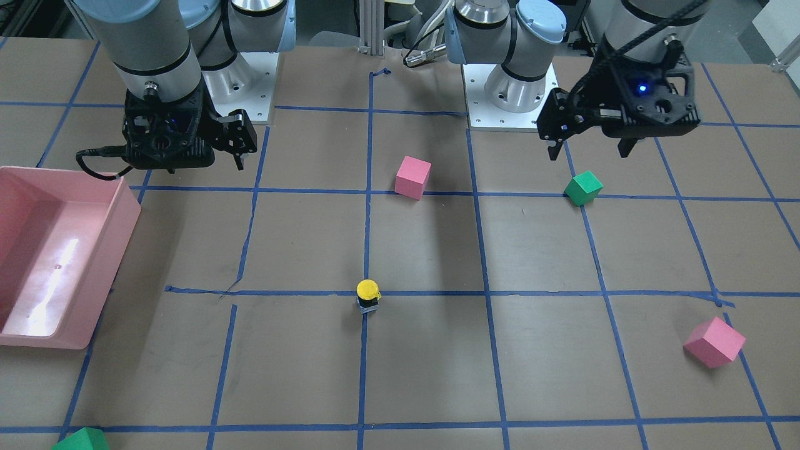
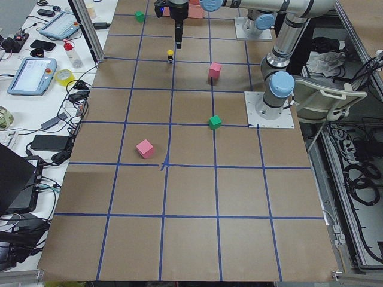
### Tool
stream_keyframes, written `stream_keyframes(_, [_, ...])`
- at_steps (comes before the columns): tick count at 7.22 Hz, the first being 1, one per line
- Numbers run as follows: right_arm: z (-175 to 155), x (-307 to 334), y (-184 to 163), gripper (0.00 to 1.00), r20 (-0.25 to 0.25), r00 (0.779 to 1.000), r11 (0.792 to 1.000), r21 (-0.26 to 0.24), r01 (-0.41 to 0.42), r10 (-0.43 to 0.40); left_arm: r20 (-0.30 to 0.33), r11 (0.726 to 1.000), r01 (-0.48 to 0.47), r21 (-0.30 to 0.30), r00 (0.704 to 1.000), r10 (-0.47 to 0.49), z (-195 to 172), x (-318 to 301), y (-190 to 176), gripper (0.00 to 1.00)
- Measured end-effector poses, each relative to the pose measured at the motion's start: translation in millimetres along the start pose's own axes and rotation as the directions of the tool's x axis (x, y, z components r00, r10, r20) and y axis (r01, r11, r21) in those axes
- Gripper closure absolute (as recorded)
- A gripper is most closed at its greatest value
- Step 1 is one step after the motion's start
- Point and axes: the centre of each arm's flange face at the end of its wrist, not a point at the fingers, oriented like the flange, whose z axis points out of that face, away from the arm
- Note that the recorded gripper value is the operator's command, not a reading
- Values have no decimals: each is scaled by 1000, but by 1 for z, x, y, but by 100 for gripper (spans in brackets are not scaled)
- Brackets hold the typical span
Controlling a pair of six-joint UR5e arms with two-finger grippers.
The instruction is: Align button upright
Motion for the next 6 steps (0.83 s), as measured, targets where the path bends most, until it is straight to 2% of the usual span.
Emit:
stream_keyframes(2, [2,0,-2,0,-6,1000,1000,2,-16,16,5,1000,-1,1,1000,1,-1,-10,1,0])
stream_keyframes(4, [19,-6,-22,0,5,995,995,8,-99,99,5,1000,-5,1,1000,5,-1,-11,2,0])
stream_keyframes(5, [36,-20,-40,0,24,993,993,22,-117,116,5,1000,-6,1,1000,6,-1,-11,3,0])
stream_keyframes(6, [53,-43,-58,0,56,994,994,50,-97,94,4,1000,-5,1,1000,5,-1,-11,4,0])
